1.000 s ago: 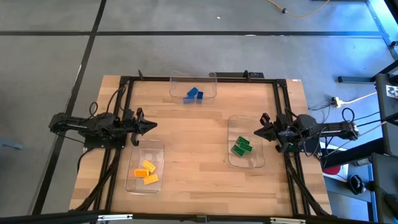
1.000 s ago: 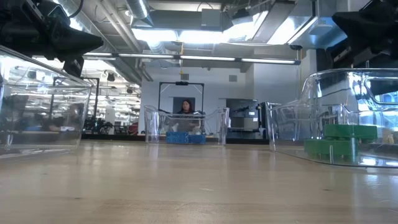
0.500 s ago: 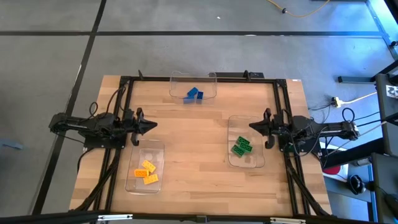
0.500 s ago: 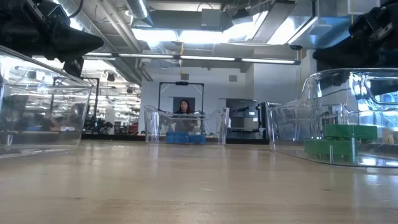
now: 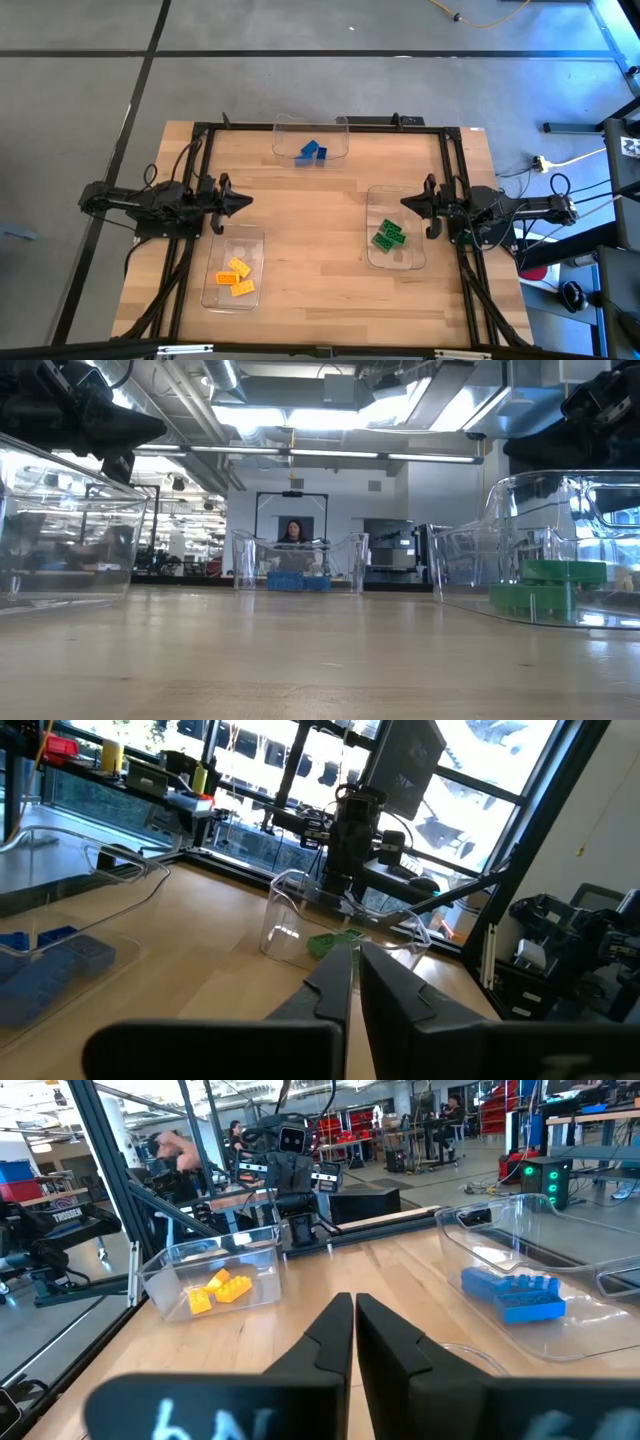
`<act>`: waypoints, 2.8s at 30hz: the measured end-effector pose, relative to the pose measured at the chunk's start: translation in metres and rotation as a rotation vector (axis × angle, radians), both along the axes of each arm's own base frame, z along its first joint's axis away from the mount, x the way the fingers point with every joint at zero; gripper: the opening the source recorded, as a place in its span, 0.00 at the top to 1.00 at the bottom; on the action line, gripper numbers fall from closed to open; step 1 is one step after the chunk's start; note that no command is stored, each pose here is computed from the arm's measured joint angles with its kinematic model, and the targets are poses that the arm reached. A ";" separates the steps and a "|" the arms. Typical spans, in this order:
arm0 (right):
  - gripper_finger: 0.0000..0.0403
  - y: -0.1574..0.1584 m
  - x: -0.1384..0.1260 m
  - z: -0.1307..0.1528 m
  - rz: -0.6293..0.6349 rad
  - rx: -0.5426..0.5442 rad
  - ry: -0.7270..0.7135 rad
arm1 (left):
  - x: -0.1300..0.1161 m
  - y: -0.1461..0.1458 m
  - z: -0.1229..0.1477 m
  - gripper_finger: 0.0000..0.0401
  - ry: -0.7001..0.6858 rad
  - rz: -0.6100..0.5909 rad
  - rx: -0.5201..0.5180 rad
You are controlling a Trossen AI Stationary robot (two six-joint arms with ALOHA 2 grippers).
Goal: Sort & place blocks by color
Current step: Return to Home Position
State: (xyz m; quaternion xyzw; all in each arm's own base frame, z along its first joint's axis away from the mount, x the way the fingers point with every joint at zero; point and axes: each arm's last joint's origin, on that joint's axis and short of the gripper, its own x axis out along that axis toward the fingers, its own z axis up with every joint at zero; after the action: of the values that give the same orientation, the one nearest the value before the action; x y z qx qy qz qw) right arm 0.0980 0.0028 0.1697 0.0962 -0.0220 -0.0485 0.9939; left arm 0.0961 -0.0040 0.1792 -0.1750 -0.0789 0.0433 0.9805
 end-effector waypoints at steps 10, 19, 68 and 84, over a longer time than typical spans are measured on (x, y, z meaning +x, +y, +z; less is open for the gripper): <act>0.95 0.000 0.000 0.000 0.000 0.000 0.000 | 0.000 0.000 0.000 1.00 0.000 0.000 0.000; 0.95 0.000 0.000 0.000 0.000 0.001 0.000 | 0.000 0.000 0.000 0.97 0.000 0.000 0.000; 0.95 0.000 0.000 0.001 0.000 0.001 -0.002 | 0.000 0.000 0.000 0.95 0.000 0.001 0.000; 0.95 0.000 0.000 0.000 0.001 0.001 -0.001 | 0.000 0.000 0.000 1.00 0.000 0.000 0.000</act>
State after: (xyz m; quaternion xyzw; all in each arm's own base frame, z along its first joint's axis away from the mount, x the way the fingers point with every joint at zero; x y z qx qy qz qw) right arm 0.0979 0.0028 0.1702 0.0967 -0.0225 -0.0482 0.9939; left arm 0.0961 -0.0040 0.1792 -0.1750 -0.0788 0.0436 0.9804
